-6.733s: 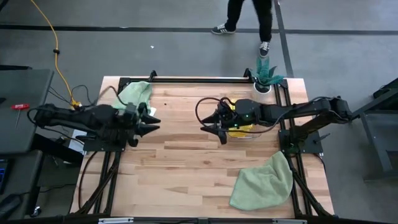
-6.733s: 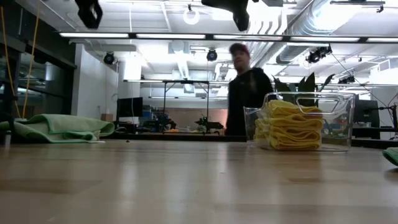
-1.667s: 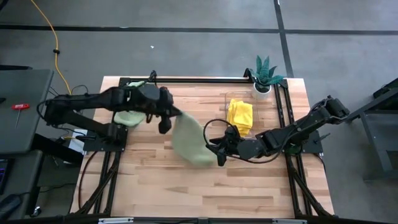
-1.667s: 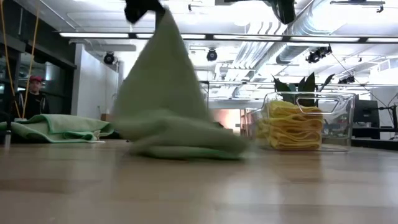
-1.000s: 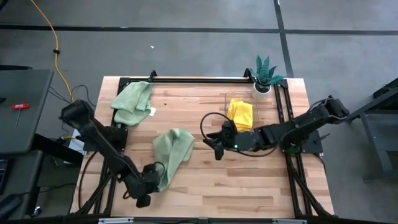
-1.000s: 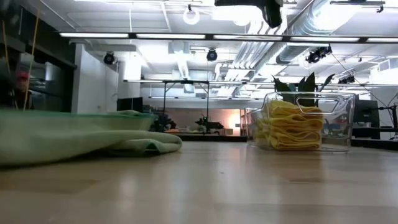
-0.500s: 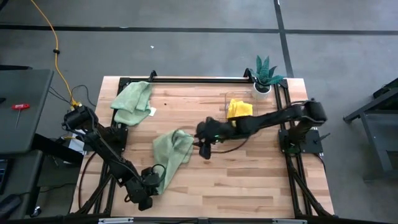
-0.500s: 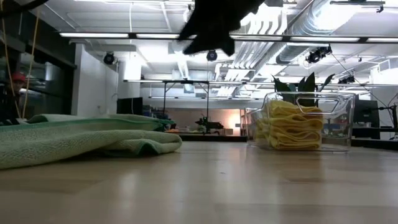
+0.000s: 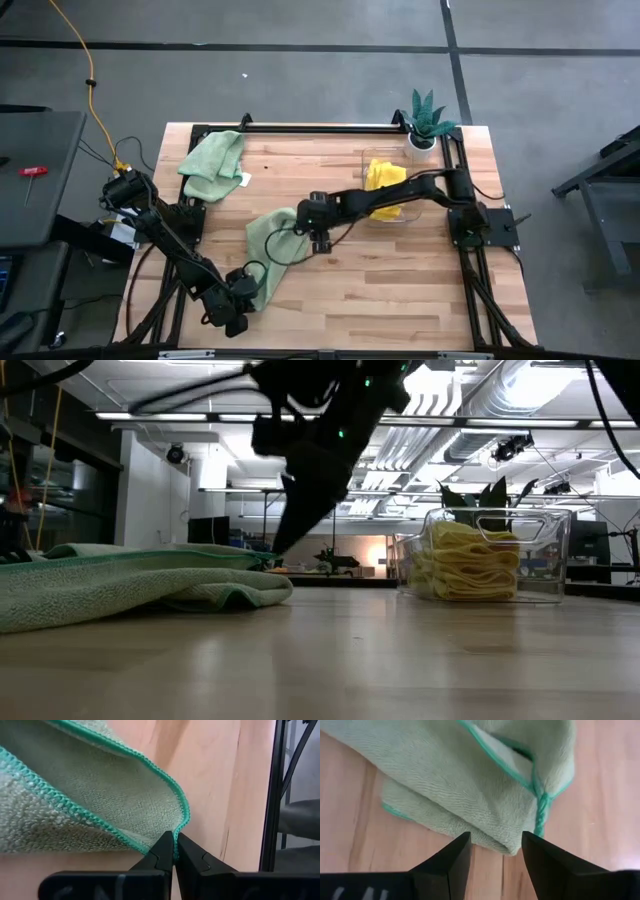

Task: Fold microfiber towels
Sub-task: Fold the bottom green microfiber towel

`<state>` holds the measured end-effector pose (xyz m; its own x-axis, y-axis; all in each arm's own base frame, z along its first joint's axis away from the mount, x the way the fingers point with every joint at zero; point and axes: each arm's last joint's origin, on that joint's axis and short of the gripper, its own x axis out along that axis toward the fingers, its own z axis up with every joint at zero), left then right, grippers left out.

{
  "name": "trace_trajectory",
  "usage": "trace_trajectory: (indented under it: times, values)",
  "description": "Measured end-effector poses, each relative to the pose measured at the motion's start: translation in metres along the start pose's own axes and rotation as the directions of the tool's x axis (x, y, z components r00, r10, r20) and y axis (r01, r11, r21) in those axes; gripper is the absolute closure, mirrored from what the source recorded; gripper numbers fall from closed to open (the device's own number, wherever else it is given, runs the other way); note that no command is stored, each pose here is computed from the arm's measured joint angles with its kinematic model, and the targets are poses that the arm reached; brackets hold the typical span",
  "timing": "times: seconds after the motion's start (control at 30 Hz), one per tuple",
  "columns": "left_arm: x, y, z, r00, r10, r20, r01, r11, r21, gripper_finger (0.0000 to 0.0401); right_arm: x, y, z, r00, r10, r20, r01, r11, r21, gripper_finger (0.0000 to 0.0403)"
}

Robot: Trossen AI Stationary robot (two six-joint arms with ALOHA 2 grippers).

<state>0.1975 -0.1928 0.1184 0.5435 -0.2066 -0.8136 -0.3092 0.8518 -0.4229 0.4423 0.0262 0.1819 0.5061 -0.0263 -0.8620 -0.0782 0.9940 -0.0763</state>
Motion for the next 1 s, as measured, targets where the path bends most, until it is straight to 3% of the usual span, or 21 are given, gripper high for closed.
trace_trajectory:
  times: [0.13,0.43,0.6,0.73,0.87,0.93,1.0]
  values:
    - [0.000,0.000,0.000,1.000,0.002,0.005,-0.002,1.000,-0.014,0.0401,0.005,-0.009,-0.002,0.999,0.045,-0.012,-0.045,0.999,0.024,0.0233]
    - [0.000,0.000,0.001,1.000,0.004,0.010,-0.004,1.000,-0.027,0.0401,0.019,-0.041,-0.001,0.999,0.022,0.048,-0.028,0.992,0.123,0.0233]
    - [0.000,0.000,0.001,1.000,0.003,0.011,-0.003,1.000,-0.027,0.0401,0.036,-0.062,0.001,0.979,-0.168,0.116,0.147,0.974,0.170,0.0233]
    - [0.000,0.000,0.001,1.000,-0.001,0.010,0.002,1.000,-0.031,0.0401,0.034,-0.078,0.010,0.928,-0.304,0.213,0.246,0.934,0.261,0.0233]
    - [0.000,0.000,0.001,1.000,-0.002,0.008,0.002,0.999,-0.039,0.0401,0.021,-0.089,0.022,0.871,-0.456,0.184,0.411,0.880,0.236,0.0233]
    - [0.000,0.000,0.001,1.000,-0.002,0.008,0.002,0.999,-0.036,0.0401,0.010,-0.095,0.031,0.852,-0.493,0.177,0.448,0.861,0.240,0.0233]
    - [0.000,0.000,0.001,1.000,-0.001,0.008,0.001,0.999,-0.037,0.0401,0.002,-0.098,0.037,0.863,-0.474,0.172,0.427,0.869,0.252,0.0233]
